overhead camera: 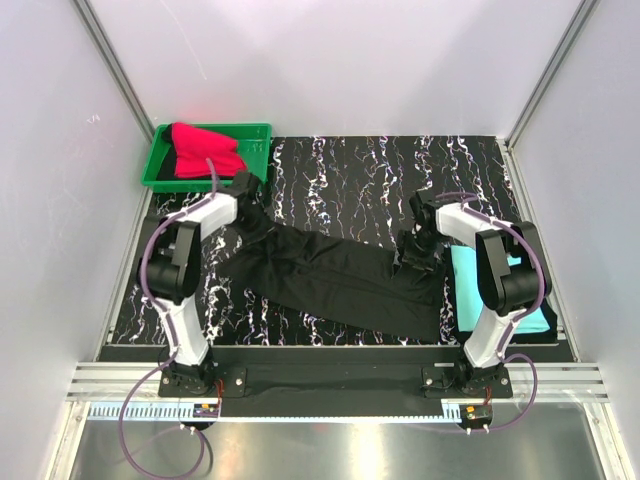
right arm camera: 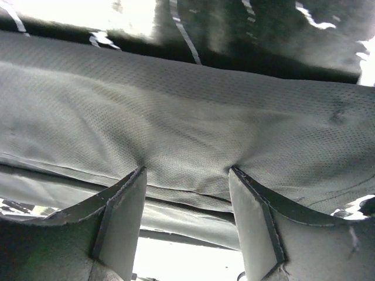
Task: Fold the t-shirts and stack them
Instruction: Fold the tshirt
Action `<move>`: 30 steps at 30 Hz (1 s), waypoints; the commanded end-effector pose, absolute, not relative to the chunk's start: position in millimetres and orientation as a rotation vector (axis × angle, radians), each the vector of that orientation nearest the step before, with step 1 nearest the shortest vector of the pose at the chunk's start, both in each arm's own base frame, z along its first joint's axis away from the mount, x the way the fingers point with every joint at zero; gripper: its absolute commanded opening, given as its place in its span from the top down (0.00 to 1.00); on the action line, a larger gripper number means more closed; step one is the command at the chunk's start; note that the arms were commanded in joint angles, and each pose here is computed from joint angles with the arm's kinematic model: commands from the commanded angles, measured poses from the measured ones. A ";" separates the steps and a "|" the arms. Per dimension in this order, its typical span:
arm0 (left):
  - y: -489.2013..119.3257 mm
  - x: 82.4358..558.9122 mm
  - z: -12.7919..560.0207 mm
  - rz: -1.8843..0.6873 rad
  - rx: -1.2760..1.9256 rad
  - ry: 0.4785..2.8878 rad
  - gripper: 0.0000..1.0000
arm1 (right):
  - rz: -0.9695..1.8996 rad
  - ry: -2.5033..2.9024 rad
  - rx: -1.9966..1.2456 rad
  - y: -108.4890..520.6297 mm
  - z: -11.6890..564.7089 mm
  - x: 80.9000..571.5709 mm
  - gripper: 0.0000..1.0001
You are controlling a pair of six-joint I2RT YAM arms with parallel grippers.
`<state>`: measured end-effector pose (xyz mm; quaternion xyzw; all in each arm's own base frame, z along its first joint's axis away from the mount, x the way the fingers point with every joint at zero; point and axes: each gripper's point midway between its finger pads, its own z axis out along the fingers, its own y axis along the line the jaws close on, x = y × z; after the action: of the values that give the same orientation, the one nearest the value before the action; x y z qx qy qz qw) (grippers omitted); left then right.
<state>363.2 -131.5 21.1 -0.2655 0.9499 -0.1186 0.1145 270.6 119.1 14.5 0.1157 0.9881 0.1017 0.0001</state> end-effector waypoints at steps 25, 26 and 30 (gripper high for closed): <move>-241.1 576.3 9.8 -0.816 -0.492 2.542 0.51 | 0.475 3.093 0.639 136.9 0.8 267.3 0.31; -241.3 581.9 13.0 -0.868 -0.517 2.519 0.51 | 0.530 3.090 0.676 143.3 2.1 266.8 0.31; -235.9 615.9 29.9 -0.984 -0.506 2.389 0.53 | 0.675 3.032 0.923 161.9 0.5 268.0 0.31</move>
<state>591.8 -244.6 36.8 -0.1797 0.8961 -0.3321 0.2335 261.7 145.7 16.1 0.2247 0.9580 0.1727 -0.0430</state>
